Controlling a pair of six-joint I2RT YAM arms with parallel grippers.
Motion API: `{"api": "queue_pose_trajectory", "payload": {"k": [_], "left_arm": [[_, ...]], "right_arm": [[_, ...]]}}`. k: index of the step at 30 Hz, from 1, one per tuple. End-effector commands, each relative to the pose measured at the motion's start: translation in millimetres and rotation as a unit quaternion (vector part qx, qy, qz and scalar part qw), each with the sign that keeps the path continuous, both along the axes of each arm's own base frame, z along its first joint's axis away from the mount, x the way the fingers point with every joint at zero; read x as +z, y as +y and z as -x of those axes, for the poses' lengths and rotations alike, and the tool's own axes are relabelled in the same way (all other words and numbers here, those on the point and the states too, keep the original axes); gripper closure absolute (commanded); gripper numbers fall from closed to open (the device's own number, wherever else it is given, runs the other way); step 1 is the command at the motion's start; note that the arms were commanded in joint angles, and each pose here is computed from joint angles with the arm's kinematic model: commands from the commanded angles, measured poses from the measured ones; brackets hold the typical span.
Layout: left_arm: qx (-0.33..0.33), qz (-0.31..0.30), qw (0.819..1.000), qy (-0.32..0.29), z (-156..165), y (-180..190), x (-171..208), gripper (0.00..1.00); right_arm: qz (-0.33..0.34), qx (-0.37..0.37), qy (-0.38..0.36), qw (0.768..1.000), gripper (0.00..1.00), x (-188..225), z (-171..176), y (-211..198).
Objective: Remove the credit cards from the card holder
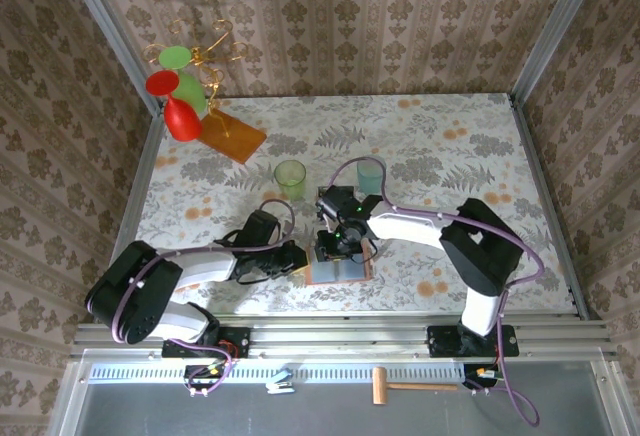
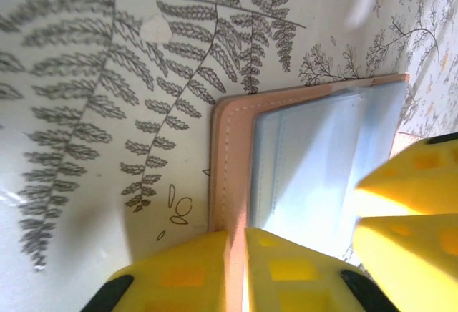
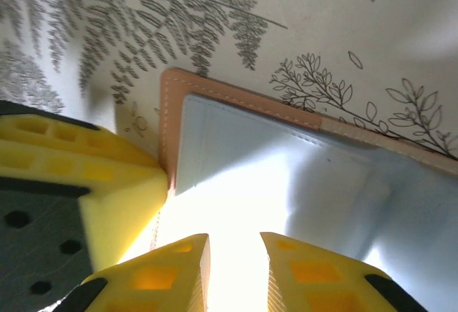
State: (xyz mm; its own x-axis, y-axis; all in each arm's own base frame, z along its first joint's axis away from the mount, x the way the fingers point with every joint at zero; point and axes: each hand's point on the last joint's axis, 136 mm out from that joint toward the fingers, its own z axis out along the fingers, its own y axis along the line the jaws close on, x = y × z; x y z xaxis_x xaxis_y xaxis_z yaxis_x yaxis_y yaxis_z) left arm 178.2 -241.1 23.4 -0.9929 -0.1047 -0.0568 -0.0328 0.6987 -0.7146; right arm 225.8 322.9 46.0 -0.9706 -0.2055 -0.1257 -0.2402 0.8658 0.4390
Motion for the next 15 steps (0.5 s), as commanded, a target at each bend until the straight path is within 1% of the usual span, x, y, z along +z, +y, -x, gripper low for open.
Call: {"api": "queue_pose_trajectory", "payload": {"k": [1,2,6,8,10,11,12,13,15], "left_arm": [[0.005,-0.035,0.999,-0.031,-8,15,10,0.79],[0.009,-0.044,0.998,-0.041,-11,21,14,0.77],[0.028,-0.087,0.991,-0.096,-28,51,34,0.76],[0.039,-0.115,0.986,-0.117,-36,69,42,0.74],[0.053,-0.144,0.979,-0.136,-45,88,52,0.69],[0.061,-0.158,0.975,-0.145,-50,98,56,0.66],[0.069,-0.171,0.971,-0.154,-55,107,61,0.61],[0.075,-0.183,0.967,-0.158,-58,116,63,0.57],[0.088,-0.205,0.96,-0.169,-66,132,70,0.49]], "right_arm": [[0.006,0.002,-0.057,0.998,0.74,26,-7,-15],[0.01,0.002,-0.071,0.997,0.75,32,-9,-20],[0.029,-0.018,-0.122,0.992,0.74,54,-22,-54],[0.038,-0.039,-0.152,0.987,0.71,66,-33,-75],[0.056,-0.061,-0.175,0.981,0.67,77,-38,-102],[0.059,-0.073,-0.195,0.976,0.63,86,-42,-117],[0.065,-0.085,-0.213,0.971,0.59,93,-46,-131],[0.072,-0.097,-0.228,0.966,0.55,98,-50,-144],[0.093,-0.136,-0.256,0.952,0.44,107,-58,-179]]}}
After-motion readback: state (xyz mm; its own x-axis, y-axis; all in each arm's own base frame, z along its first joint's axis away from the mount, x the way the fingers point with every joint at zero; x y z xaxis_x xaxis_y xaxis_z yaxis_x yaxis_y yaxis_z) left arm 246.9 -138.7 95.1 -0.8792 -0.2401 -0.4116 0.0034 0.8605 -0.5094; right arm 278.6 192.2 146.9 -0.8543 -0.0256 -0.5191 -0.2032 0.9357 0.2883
